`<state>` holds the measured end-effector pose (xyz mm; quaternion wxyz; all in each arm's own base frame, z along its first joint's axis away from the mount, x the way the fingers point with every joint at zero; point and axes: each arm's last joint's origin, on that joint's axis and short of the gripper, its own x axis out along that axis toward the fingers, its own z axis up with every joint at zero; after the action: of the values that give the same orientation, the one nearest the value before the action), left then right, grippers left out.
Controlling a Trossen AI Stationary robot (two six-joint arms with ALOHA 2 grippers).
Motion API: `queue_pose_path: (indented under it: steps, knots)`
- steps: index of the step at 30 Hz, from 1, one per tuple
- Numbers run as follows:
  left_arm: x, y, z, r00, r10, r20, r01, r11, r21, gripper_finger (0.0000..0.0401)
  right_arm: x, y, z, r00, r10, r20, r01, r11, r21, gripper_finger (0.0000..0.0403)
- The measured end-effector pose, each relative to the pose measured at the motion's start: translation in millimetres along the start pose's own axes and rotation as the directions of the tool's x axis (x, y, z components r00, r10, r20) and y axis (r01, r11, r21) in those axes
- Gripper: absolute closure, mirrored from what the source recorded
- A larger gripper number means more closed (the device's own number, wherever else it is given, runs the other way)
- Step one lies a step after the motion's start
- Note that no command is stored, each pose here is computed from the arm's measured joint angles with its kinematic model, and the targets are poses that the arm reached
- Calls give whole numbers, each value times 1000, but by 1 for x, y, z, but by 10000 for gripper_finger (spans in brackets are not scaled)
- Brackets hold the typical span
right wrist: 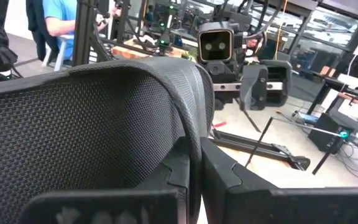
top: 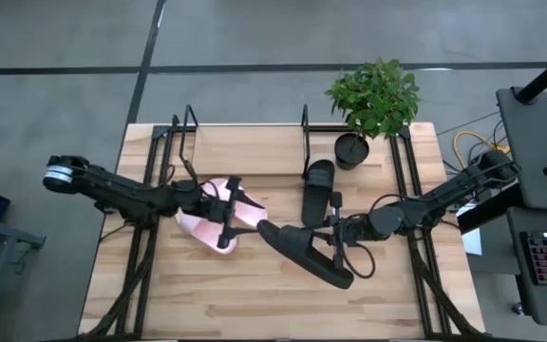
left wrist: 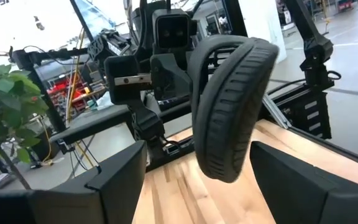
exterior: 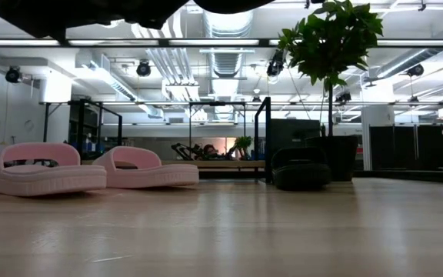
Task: Pick and place slides into the shelf
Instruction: Put the right black slipper on the shelf
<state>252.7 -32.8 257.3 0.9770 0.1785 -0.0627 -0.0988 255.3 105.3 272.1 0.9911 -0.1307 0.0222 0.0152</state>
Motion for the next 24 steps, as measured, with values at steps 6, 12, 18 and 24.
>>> queue_pose_path:
  steps: [6,12,18,24]
  knots:
    - [12,0,4,995,-92,38,93,996,-6,131,0,-1,0,1000,-5,-2,5,1000,-7,394]
    - [21,-2,5,981,-181,68,182,983,-10,131,1,-3,-2,1000,-15,-11,14,1000,-19,394]
    - [27,-1,6,977,-201,75,202,979,-8,140,2,-4,-2,1000,-16,-11,16,1000,-17,394]
    - [30,0,7,978,-193,77,194,981,-6,212,2,-5,-2,1000,-17,-10,17,1000,-17,394]
